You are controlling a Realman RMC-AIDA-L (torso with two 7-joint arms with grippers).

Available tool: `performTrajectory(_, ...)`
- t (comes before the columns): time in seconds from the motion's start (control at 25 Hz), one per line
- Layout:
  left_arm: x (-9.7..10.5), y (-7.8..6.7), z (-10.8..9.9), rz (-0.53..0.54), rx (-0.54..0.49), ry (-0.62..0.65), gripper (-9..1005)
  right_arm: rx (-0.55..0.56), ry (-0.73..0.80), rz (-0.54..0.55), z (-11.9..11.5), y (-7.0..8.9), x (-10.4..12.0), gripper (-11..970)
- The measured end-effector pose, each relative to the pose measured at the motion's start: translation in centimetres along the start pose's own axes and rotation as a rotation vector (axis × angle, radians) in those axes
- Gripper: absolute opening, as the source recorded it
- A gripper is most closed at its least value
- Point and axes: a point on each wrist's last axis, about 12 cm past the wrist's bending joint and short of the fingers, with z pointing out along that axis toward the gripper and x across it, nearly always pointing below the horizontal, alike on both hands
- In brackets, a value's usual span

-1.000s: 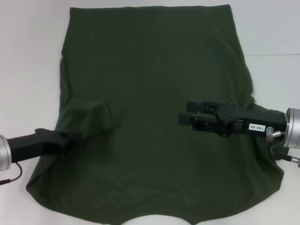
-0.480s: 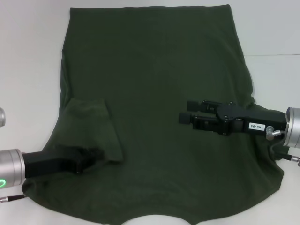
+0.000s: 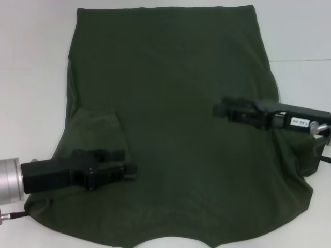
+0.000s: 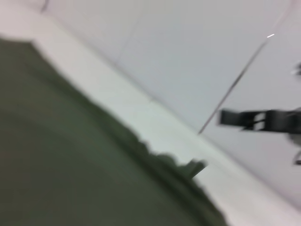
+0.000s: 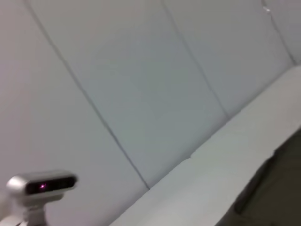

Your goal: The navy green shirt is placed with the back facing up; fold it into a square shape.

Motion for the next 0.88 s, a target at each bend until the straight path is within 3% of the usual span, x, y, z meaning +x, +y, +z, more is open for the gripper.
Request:
performTrajectory(0.2,-0.2,-0.8,0.7,0.151,0.074,-0.057,517,0.07,0.04,0.131,-2.1,-0.5,-1.3,767)
performTrajectory(0.4,0.4,-1.3,2.3,0.307,0.127,-0.047,662,0.209,0.081,0.246,-4.6,-1.5,-2.1,766)
performTrajectory(0.44,0.5,-1.3,2.8,0.315,0.13,-0.039,695,0.271,0.099,0.27,-5.4,-1.9,-2.2,766)
performTrajectory(0.64,0.9,-1.3,3.3,0.308,0.129,-0.036,870,0.375,0.13,0.298,-6.8,-2.6,-2.4,766)
performTrajectory(0.88,1.4,-1.7,3.9,0.353,0.166,-0.015,865,0.484,0.159,0.325,-8.2,-3.6,-2.2,767)
